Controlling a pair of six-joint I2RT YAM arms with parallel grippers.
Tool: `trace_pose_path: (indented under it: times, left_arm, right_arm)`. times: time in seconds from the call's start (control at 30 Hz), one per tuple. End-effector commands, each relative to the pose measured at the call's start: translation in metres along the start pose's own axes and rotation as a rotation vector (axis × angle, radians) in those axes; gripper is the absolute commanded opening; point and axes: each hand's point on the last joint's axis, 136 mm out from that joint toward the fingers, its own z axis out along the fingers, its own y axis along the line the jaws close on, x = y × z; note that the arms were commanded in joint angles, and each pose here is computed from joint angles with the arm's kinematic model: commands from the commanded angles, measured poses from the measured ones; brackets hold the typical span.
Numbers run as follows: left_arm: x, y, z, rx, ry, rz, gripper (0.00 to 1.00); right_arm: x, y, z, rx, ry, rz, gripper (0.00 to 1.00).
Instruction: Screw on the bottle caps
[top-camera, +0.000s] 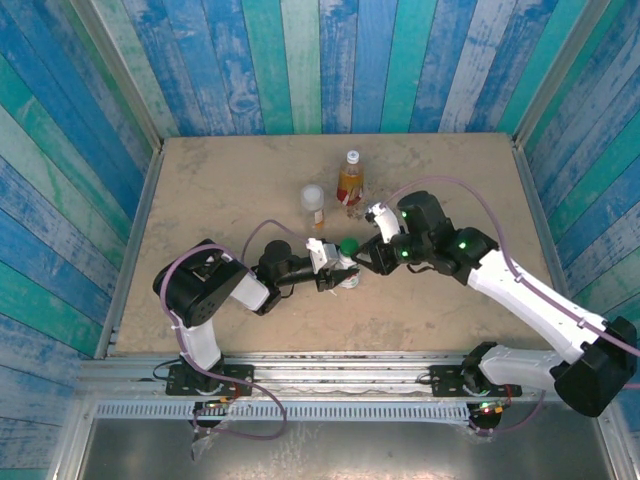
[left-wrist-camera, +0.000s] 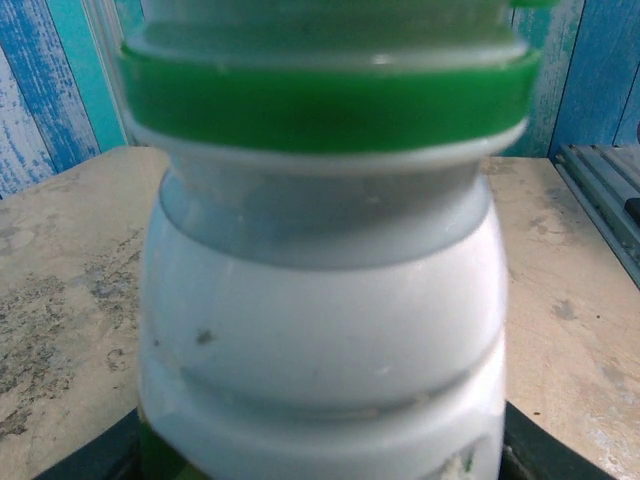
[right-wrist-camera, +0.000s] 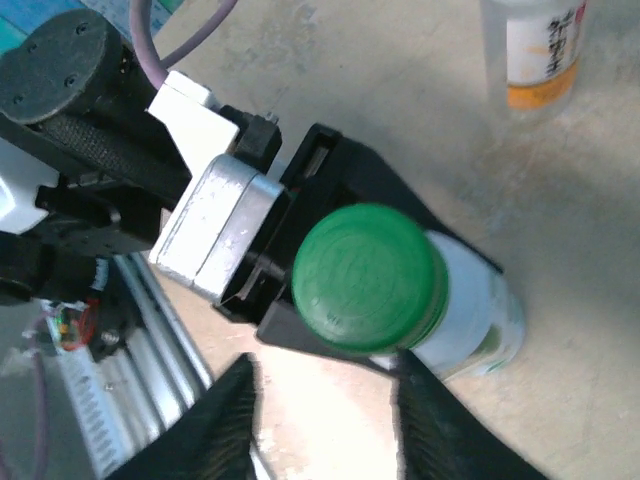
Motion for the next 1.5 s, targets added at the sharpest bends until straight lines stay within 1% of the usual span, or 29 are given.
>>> trace_pose_path:
  times: [0.0, 0.03, 0.07, 0.17, 0.23, 0.3, 0.43, 0.6, 0.83, 0.93, 1.17, 1.27, 1.47]
  left_arm:
    - [0.007, -0.009, -0.002, 0.035, 0.056, -0.038, 0.56]
    - [0.005, -0.013, -0.002, 0.057, 0.058, -0.037, 0.56]
    - [0.003, -0.015, -0.002, 0.074, 0.058, -0.035, 0.56]
    - [-0.004, -0.024, -0.002, 0.138, 0.068, -0.039, 0.55]
    - [-0.009, -0.030, -0.002, 0.179, 0.068, -0.040, 0.55]
    - [-0.017, -0.035, -0.004, 0.201, 0.054, -0.030, 0.55]
    - [-0.022, -0.041, -0.004, 0.239, 0.059, -0.020, 0.55]
    - [-0.030, -0.047, -0.006, 0.263, 0.045, -0.005, 0.56]
    - [-0.034, -0.048, -0.008, 0.262, 0.039, 0.013, 0.56]
    - [-0.034, -0.049, -0.008, 0.262, 0.039, 0.015, 0.56]
    - [-0.034, -0.048, -0.008, 0.257, 0.042, 0.019, 0.56]
    - [-0.034, -0.047, -0.008, 0.253, 0.046, 0.021, 0.56]
    - [-0.032, -0.045, -0.007, 0.242, 0.053, 0.021, 0.56]
  right_arm:
    - [0.001, 0.004, -0.017, 0.023, 0.007, -0.175, 0.63]
    - [0.000, 0.006, -0.022, 0.021, 0.008, -0.246, 0.70]
    - [0.000, 0.008, -0.026, 0.021, 0.006, -0.311, 0.74]
    - [0.000, 0.014, -0.037, 0.014, -0.018, -0.528, 0.79]
    - [-0.002, 0.018, -0.041, 0.011, -0.053, -0.656, 0.80]
    - [0.005, 0.026, -0.042, -0.037, -0.064, -0.786, 0.80]
    - [0.009, 0.034, -0.041, -0.100, -0.031, -0.897, 0.80]
    - [0.005, 0.034, -0.034, -0.142, 0.040, -0.916, 0.76]
    - [-0.002, 0.030, -0.015, -0.175, 0.096, -0.832, 0.65]
    - [0.000, 0.027, -0.010, -0.181, 0.132, -0.816, 0.62]
    - [0.000, 0.025, -0.005, -0.200, 0.147, -0.804, 0.53]
    - [0.000, 0.026, -0.003, -0.205, 0.151, -0.802, 0.48]
    - [0.002, 0.026, -0.002, -0.216, 0.161, -0.779, 0.44]
